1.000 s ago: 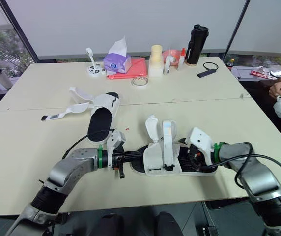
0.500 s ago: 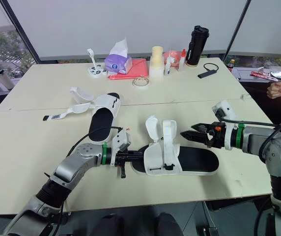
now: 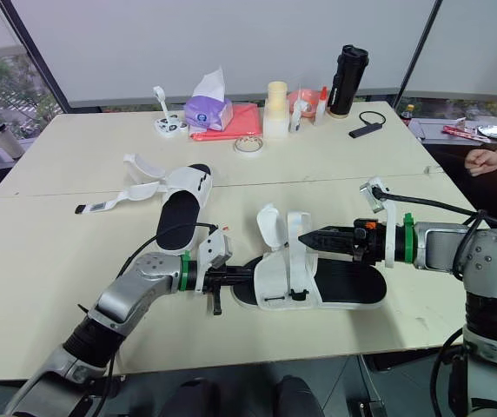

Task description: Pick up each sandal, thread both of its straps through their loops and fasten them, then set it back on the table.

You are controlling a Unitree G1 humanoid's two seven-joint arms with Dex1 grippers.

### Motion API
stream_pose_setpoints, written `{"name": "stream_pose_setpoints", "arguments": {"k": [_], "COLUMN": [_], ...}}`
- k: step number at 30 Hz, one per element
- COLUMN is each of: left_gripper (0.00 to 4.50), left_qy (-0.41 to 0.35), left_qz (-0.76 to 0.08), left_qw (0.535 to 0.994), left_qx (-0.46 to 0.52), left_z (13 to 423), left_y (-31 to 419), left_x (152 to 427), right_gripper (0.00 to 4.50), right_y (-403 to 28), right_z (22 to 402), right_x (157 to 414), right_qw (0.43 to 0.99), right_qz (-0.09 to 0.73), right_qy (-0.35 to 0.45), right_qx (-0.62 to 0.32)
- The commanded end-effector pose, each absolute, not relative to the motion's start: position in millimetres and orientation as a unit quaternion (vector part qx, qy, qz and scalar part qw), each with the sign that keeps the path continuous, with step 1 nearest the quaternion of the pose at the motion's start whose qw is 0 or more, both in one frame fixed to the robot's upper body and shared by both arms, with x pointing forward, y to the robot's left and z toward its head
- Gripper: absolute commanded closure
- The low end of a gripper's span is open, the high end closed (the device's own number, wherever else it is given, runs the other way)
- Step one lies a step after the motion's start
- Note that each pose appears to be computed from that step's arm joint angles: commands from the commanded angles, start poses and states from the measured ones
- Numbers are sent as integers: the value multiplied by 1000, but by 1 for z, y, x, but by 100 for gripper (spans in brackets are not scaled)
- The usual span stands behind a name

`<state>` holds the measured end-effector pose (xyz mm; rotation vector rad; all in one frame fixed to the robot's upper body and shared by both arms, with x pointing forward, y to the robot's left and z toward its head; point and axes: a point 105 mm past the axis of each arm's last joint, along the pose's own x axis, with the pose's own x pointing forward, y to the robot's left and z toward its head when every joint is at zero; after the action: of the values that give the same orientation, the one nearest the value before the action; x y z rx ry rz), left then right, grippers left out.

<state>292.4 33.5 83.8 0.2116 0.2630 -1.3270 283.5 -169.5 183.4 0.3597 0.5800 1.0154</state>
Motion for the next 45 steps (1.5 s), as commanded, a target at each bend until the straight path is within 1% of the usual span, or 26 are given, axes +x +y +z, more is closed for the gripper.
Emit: {"name": "stream_pose_setpoints", "arguments": {"k": [1,5,7,8,11,13,14,15,20,25,28,33,38,39,41,45], "left_gripper": [450,450,450,450,450,450,450,450,450,450,450,450,450,450,450,450], "left_qy": [169,169,167,166,164,164,164,164,166,168,169,170,171,171,171,172], "left_qz": [-602,-598,-597,-597,-595,-593,-593,-593,-593,-593,-592,-593,-592,-592,-592,-592], "left_qw": [773,776,778,778,780,781,781,781,781,781,781,780,780,780,780,780], "left_qx": [106,105,105,105,104,105,105,105,105,104,104,105,107,107,107,105], "left_z": [59,59,60,61,62,62,62,62,60,60,59,58,58,58,57,57], "left_y": [40,41,41,41,41,42,42,42,43,43,44,44,45,45,46,46], "left_x": [288,290,291,291,292,293,293,293,292,292,292,293,293,293,292,291], "right_gripper": [52,52,103,131,276,393,436,444,444,444,444,444,444,421,355,158], "right_y": [-159,-149,-147,-146,-145,-145,-145,-146,-148,-145,-144,-142,-142,-144,-146,-161], "right_z": [185,176,172,170,173,175,176,176,177,169,164,153,154,155,159,167], "right_x": [280,284,287,288,291,291,292,292,285,269,264,260,262,266,268,268], "right_qw": [807,805,808,809,809,810,810,809,807,804,805,806,812,818,824,847], "right_qz": [499,500,495,492,494,495,495,495,500,514,518,522,521,515,510,480], "right_qy": [268,269,272,272,263,257,256,255,256,266,264,268,253,244,231,217], "right_qx": [171,173,170,170,176,182,184,187,183,138,116,78,76,79,84,74]}}
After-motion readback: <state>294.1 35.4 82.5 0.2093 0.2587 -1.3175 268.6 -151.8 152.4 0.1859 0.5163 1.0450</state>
